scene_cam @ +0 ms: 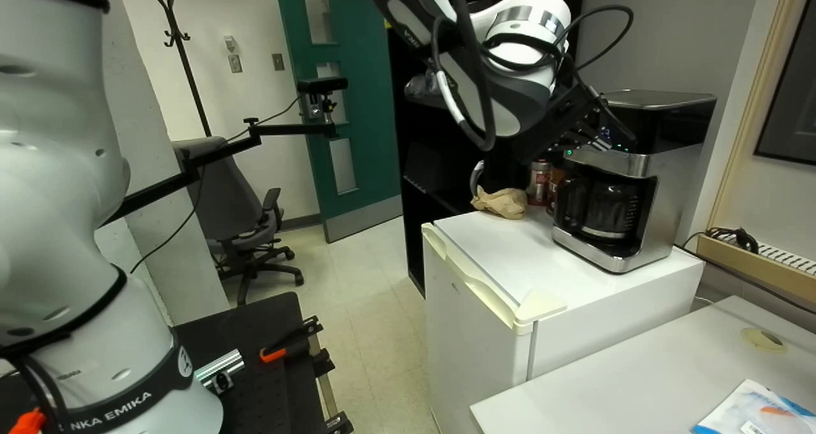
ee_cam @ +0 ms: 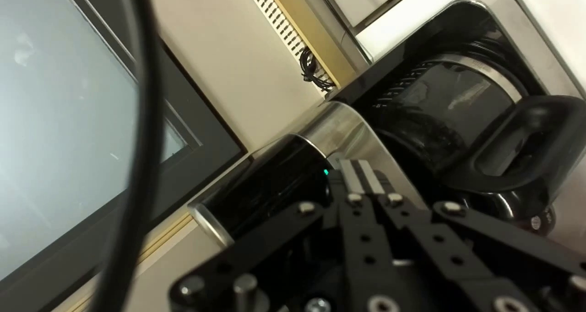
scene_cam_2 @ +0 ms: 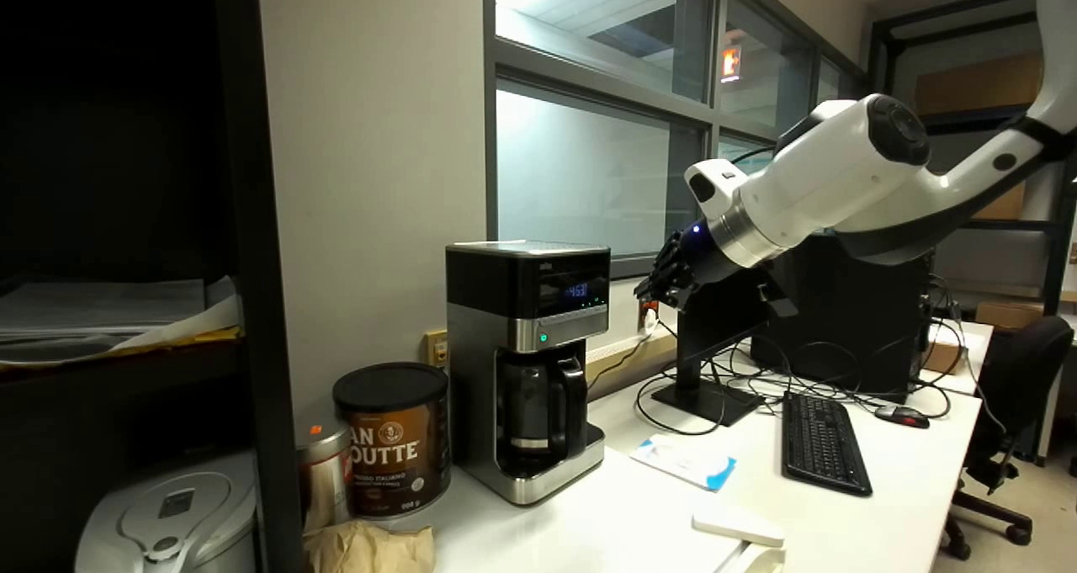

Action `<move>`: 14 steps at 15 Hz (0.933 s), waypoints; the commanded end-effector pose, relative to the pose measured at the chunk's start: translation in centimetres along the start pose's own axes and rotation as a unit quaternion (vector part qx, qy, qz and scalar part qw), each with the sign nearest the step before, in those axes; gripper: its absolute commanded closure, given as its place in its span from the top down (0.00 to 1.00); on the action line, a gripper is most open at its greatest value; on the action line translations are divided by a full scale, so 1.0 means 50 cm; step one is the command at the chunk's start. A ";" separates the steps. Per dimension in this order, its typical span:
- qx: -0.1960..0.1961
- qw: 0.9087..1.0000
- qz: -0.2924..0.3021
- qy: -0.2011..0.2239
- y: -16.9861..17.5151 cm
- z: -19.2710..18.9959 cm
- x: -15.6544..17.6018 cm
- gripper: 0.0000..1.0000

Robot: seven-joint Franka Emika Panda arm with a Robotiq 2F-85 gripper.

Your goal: Press the button on the coffee machine

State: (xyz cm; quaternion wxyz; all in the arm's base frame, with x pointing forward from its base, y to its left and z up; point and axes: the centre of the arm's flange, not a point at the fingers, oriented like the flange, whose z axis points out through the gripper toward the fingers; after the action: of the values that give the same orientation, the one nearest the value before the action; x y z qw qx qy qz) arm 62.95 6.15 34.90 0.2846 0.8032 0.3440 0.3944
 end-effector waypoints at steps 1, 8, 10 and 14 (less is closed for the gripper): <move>-0.020 1.000 0.009 0.011 -0.018 0.047 0.002 0.00; -0.040 0.999 0.021 0.021 -0.027 0.078 0.006 0.00; -0.044 0.998 0.024 0.024 -0.027 0.084 0.009 0.00; -0.046 0.998 0.030 0.029 -0.029 0.089 0.013 0.00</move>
State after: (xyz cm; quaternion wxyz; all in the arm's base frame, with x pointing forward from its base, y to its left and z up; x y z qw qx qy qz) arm 65.65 6.50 32.20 0.2994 0.7933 0.3146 0.4266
